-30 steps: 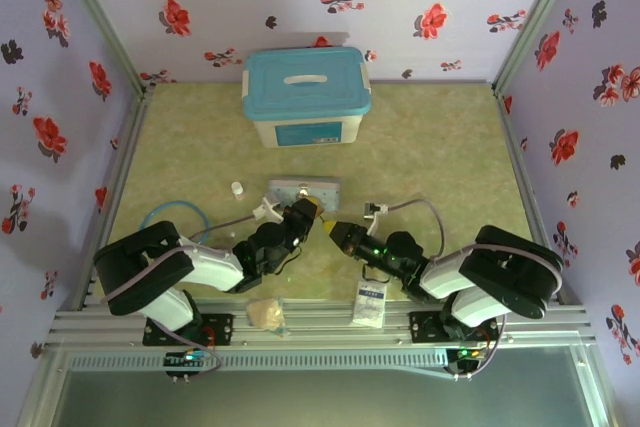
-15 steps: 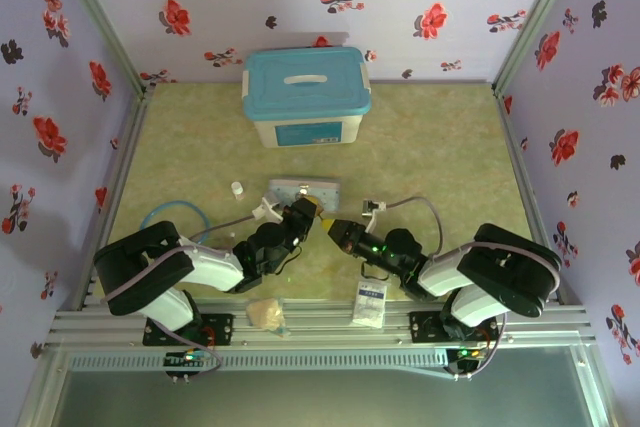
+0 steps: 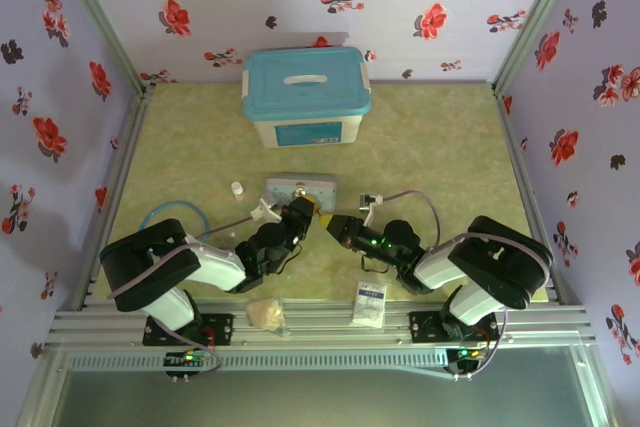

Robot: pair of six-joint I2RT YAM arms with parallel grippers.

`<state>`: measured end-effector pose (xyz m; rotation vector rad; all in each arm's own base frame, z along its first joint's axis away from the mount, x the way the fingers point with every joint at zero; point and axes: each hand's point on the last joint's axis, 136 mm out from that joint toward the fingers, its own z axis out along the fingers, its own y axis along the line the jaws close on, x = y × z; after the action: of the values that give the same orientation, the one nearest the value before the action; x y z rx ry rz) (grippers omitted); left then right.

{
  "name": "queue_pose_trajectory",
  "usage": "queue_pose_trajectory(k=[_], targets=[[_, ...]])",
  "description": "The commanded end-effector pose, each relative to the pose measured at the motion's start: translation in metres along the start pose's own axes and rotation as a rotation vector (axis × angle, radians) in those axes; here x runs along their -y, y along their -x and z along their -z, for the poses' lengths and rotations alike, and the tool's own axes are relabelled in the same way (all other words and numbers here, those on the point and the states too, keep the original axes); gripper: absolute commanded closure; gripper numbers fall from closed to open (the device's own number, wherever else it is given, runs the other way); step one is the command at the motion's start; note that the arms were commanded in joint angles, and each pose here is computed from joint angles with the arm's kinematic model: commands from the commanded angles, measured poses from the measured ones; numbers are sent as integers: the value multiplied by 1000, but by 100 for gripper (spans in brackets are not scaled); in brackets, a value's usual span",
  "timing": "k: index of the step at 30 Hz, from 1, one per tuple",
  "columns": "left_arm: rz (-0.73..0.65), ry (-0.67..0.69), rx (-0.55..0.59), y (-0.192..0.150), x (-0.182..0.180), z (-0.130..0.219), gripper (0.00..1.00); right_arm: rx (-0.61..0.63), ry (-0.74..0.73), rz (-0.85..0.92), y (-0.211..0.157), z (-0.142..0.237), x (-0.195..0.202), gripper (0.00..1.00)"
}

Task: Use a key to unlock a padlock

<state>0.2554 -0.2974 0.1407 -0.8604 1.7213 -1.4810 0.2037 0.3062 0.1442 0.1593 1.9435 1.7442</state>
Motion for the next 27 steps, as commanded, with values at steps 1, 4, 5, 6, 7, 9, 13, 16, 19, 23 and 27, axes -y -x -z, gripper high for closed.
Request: queue_pose_trajectory(k=[1,4,5,6,7,9,13,16,19,23,27], targets=[[65,-116,-103,-25,33,3,100,-9,63,34,6,-3,-20,100],[63,-119,-105,-25,34,2,100,-54,69,52,3,0,-17,100],[66,-120,-109,-26,34,2,100,-76,64,50,2,0,-13,100],[70,-119,-116,-27,34,2,100,-85,57,47,3,0,-9,100],[72,-120,-119,-28,34,1,100,-91,50,49,3,-1,-6,100],[83,-118,-130,-30,34,2,100,-92,36,50,5,-1,1,100],[86,-128,-136,-31,38,3,100,-79,33,51,15,-1,3,100],[88,-127,-135,-31,37,3,100,-79,29,42,17,-3,5,100],[95,-133,-151,-34,39,2,100,-94,25,35,17,-9,9,100],[96,-130,-161,-36,38,1,100,-111,4,19,19,-14,20,100],[90,-131,-160,-35,38,2,100,-131,-8,-15,23,-14,29,100]])
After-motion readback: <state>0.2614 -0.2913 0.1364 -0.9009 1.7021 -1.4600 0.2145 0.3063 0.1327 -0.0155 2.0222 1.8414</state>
